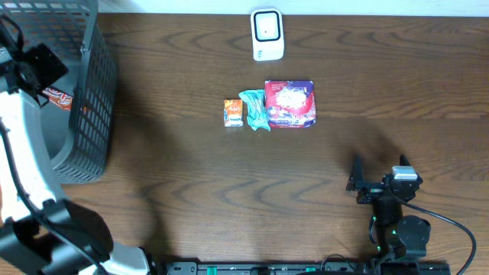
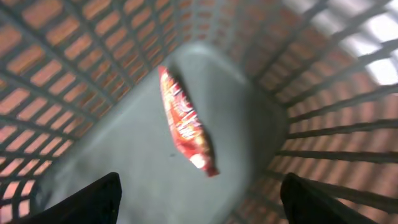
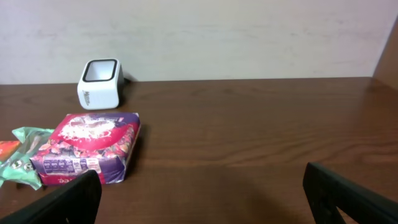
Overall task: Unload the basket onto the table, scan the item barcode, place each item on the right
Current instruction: 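Grasp the long red-orange snack bag in the basket with the left gripper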
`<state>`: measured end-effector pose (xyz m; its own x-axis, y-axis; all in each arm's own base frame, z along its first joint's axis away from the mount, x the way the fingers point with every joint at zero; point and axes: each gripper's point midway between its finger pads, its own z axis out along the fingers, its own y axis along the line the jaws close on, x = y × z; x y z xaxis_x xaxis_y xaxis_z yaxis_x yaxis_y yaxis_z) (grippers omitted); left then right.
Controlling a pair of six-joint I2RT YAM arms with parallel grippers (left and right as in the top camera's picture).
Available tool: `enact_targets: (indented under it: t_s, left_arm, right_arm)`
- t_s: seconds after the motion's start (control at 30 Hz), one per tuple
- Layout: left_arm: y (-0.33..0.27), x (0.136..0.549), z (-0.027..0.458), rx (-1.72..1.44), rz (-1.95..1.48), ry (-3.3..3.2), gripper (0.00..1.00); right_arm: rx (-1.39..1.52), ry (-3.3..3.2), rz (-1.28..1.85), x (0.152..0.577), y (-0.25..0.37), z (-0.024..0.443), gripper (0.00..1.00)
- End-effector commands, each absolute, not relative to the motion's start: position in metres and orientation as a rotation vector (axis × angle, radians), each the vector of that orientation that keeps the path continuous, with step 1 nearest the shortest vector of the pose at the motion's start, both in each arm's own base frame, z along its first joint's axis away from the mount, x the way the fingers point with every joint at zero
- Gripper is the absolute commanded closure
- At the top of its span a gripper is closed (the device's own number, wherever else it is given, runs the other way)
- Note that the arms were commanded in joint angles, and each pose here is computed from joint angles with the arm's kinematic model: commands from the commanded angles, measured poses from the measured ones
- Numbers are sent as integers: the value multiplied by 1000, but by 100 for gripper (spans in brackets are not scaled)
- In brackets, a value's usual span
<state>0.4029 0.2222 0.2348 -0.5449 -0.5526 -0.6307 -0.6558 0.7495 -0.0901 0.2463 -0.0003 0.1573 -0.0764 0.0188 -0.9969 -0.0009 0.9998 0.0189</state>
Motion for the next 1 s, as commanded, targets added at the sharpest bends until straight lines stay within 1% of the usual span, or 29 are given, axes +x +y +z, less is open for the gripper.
enact_targets:
  t_s: [0.0, 0.17, 0.2, 0.27, 0.3, 0.5, 0.63, 0.97]
  left_arm:
    - [244, 390, 229, -953, 284, 2294, 17]
    - [263, 377, 226, -1015, 305, 2280, 16]
    - [265, 376, 225, -1021, 306, 2281, 12]
    - [266, 378, 222, -1024, 303, 2282, 0]
    - [267, 380, 219, -1026, 298, 2284, 2]
    - [273, 395, 197, -1023, 290, 2302, 2]
    - [279, 409, 170, -1027, 278, 2327, 2]
    - [286, 436, 119, -1060, 249, 2337, 2]
  right_arm:
    - [24, 1650, 28, 246, 0, 156, 1]
    - [24, 1651, 28, 246, 0, 155, 1]
    - [24, 1651, 28, 246, 0, 155, 1]
    - [24, 1651, 28, 246, 0, 155, 1]
    - [24, 1651, 28, 246, 0, 155, 1]
    - [24, 1650, 28, 246, 0, 156, 1]
    - [24, 1651, 28, 246, 0, 155, 1]
    - [24, 1651, 28, 246, 0, 155, 1]
